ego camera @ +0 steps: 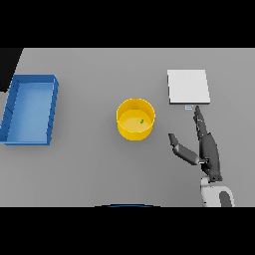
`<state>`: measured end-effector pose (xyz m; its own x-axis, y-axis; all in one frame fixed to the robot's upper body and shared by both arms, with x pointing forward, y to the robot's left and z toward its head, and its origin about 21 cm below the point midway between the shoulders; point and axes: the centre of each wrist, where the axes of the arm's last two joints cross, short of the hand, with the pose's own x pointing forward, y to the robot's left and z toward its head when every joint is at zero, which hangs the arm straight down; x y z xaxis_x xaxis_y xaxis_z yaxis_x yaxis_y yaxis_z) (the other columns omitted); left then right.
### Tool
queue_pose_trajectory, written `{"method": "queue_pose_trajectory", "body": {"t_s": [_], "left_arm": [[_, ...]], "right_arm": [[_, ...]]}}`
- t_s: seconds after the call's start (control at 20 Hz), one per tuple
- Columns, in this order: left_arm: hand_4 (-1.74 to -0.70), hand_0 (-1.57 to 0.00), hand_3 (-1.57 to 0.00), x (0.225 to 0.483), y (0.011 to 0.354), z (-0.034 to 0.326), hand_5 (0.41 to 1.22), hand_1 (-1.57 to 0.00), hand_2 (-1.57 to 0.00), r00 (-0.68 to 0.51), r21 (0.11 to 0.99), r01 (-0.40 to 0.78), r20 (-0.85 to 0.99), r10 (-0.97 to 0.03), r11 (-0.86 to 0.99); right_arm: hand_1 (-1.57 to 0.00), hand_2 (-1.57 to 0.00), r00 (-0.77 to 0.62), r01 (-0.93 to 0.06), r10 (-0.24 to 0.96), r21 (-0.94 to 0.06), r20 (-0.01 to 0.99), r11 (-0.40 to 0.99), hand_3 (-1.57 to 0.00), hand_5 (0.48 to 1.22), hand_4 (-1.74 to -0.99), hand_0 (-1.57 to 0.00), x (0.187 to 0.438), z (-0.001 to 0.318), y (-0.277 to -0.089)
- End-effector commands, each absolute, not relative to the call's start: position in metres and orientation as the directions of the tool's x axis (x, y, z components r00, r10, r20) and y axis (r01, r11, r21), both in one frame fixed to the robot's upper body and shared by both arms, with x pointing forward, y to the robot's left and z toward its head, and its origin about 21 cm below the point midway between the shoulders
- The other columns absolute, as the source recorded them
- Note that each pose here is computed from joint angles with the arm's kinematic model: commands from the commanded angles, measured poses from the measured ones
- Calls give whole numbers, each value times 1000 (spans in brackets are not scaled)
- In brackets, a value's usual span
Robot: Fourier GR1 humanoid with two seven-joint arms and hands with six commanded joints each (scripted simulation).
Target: Pick up the red beaker and tilt it to pour out 1 green nut into yellow bowl. Pick up the yellow bowl and place it on the metallic measuring scale.
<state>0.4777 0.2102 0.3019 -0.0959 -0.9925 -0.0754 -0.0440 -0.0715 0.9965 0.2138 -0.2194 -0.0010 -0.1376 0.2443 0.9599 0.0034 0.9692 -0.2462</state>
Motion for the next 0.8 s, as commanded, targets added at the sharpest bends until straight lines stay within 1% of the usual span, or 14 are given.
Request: {"method": "queue_pose_trajectory", "body": {"t_s": [0.0, 0.1, 0.15, 0.25, 0.3, 0.35, 0.4, 0.45, 0.5, 0.55, 0.75], "left_arm": [[-1737, -1571, -1410, 477, 226, 296, 1221, -1571, -1565, -59, 999, -51, -3, -998, 0], [-1739, -1571, -1428, 471, 261, 284, 1221, -1571, -1567, -8, 985, -72, 158, -987, 159], [-1739, -1571, -1414, 467, 273, 275, 1221, -1571, -1568, 49, 975, -85, 210, -977, 205], [-1740, -1571, -1432, 456, 294, 252, 1221, -1571, -1569, 119, 934, -138, 346, -931, 330], [-1740, -1571, -1446, 449, 301, 242, 1221, -1571, -1569, 142, 911, -168, 400, -905, 376], [-1740, -1571, -1445, 441, 307, 232, 1221, -1571, -1570, 178, 896, -182, 434, -883, 404], [-1740, -1571, -1451, 433, 314, 218, 1221, -1571, -1570, 214, 874, -197, 481, -851, 444], [-1740, -1571, -1458, 424, 319, 206, 1221, -1571, -1570, 252, 859, -209, 510, -823, 468], [-1741, -1571, -1457, 416, 320, 195, 1221, -1571, -1570, 288, 848, -214, 529, -798, 485], [-1741, -1571, -1452, 407, 324, 183, 1221, -1571, -1570, 317, 834, -225, 552, -771, 504], [-1741, -1571, -1449, 375, 329, 142, 1221, -1571, -1571, 372, 804, -239, 594, -713, 545]], "right_arm": [[1, 1, -148, 1, 237, -240, 960, 971, 1, 587, -1220, 1, 217, -1, -221], [1, 1, -157, -1, 246, -250, 956, 968, 1, 587, -1226, 1, 216, -2, -224], [1, 1, -163, -7, 260, -265, 952, 964, 1, 591, -1223, 1, 216, 0, -225], [1, 1, -160, -19, 258, -264, 953, 964, 1, 599, -1217, 1, 214, -3, -223], [1, 1, -162, -15, 266, -272, 950, 962, 1, 604, -1212, 1, 216, 1, -221], [1, 1, -145, -9, 276, -281, 950, 960, 1, 610, -1212, 1, 219, 1, -223], [1, 1, -154, -24, 283, -290, 947, 957, 1, 620, -1209, 1, 218, 1, -221], [1, 1, -151, -26, 294, -301, 944, 953, 1, 631, -1210, 1, 216, 1, -225], [1, 1, -149, -29, 297, -304, 943, 952, 1, 641, -1212, 1, 218, 2, -224], [1, 1, -160, -33, 297, -306, 941, 952, 1, 649, -1210, 1, 215, 0, -224], [1, 1, -157, -34, 305, -314, 939, 949, 1, 664, -1215, 1, 214, 0, -220]]}}
